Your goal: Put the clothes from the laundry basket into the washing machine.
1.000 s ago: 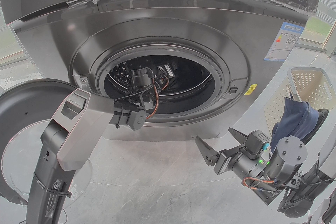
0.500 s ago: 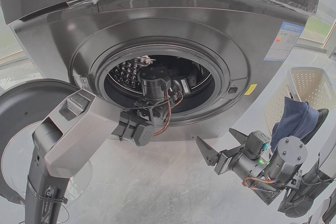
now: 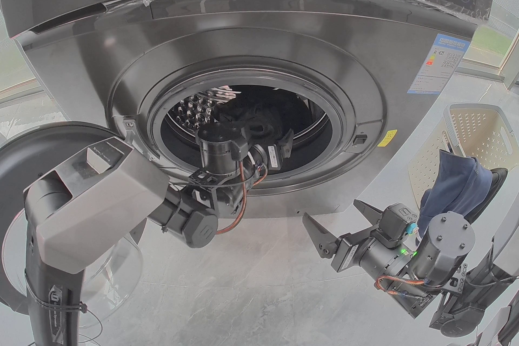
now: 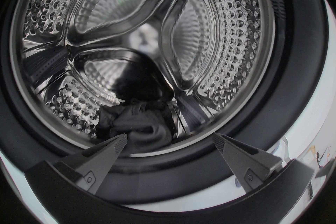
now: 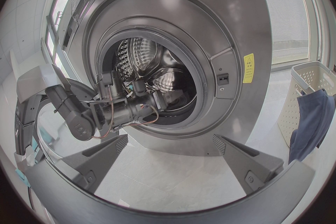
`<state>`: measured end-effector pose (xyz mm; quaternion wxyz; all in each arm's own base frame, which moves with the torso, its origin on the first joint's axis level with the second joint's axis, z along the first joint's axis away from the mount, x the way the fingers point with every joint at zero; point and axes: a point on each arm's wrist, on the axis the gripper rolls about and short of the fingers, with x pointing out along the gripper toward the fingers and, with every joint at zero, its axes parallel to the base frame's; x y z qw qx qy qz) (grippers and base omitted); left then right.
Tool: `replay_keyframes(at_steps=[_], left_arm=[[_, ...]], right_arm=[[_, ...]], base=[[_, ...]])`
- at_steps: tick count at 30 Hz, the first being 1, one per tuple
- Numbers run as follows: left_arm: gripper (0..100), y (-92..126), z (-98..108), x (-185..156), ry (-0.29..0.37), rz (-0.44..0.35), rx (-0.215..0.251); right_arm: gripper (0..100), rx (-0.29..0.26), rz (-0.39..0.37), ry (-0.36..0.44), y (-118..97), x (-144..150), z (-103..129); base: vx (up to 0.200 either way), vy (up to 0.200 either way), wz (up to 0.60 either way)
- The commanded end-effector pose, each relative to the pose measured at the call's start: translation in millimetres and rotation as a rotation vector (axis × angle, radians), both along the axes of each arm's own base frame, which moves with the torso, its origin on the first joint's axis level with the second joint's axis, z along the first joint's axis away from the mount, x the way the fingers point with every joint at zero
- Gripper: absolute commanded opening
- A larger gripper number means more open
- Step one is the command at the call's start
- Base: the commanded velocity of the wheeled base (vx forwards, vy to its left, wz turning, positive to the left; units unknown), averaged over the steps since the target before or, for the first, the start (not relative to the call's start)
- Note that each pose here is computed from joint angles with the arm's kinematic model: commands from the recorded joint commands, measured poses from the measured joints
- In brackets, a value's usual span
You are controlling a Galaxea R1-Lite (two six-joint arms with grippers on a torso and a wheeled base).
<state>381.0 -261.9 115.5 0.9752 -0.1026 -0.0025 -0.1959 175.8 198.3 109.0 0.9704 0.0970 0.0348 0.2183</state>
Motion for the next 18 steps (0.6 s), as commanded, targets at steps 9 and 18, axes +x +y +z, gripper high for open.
replay_keyframes(at_steps=[9, 18], left_arm=[[100, 48, 18, -141, 0.040, -0.232, 0.127], [100, 105, 51, -215, -0.025, -0.267, 0.120]], right_arm=[[100, -0.008, 0.028, -0.024, -43, -44, 16], [100, 0.025, -0.089, -0.078, -105, -73, 39]], base=[[0.000, 0.000, 0.00], [0.000, 0.000, 0.00]])
